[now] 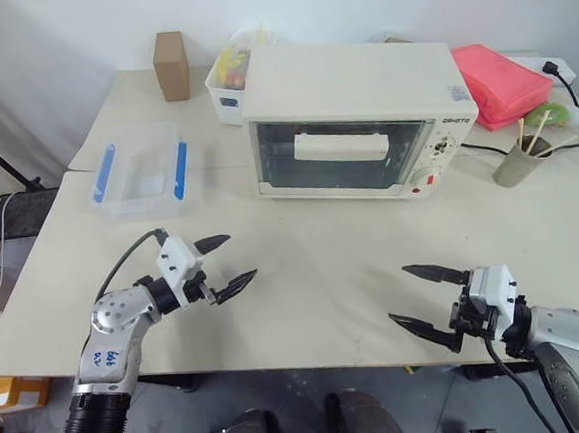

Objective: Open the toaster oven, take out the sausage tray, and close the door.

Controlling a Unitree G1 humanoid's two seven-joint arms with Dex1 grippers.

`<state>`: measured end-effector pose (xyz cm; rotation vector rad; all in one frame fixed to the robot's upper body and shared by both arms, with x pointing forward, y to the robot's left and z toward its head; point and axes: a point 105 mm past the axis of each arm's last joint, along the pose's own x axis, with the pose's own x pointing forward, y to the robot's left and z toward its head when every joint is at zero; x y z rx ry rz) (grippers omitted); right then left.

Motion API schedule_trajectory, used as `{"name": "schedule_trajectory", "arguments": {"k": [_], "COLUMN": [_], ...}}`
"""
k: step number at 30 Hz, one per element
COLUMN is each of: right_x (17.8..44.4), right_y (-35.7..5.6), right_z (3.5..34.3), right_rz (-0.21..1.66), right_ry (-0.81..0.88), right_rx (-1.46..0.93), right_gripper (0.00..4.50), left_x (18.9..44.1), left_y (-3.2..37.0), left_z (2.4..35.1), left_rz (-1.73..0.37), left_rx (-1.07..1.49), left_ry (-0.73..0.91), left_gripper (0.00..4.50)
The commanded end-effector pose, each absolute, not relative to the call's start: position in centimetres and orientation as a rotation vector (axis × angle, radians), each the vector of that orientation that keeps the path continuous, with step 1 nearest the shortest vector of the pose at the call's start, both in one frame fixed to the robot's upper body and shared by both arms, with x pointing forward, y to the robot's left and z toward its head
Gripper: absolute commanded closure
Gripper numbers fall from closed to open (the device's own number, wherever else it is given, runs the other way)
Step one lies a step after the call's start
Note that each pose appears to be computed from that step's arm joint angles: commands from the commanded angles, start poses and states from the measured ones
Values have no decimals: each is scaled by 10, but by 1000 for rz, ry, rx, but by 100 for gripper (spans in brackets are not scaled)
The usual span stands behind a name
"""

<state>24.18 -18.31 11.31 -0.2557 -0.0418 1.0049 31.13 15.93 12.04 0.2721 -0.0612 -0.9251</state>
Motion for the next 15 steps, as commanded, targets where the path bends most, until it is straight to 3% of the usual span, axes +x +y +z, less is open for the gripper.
{"name": "schedule_trajectory", "arguments": {"k": [1, 6, 11, 15], "right_x": [253, 274, 320, 337], "right_y": [-183, -181, -175, -167], "right_z": [139, 165, 202, 218], "right_rz": [953, 899, 835, 832], "right_ry": [-127, -167, -213, -251], "right_rx": [-218, -113, -8, -2], "right_gripper": [0, 0, 0, 0], "left_x": [313, 307, 293, 288], "left_y": [161, 162, 173, 171], "left_z": [132, 144, 176, 182], "left_rz": [-931, -970, -1046, -1042], "left_rx": [271, 252, 87, 67], "left_ry": [-95, -128, -179, -197], "left_gripper": [2, 2, 2, 2]}}
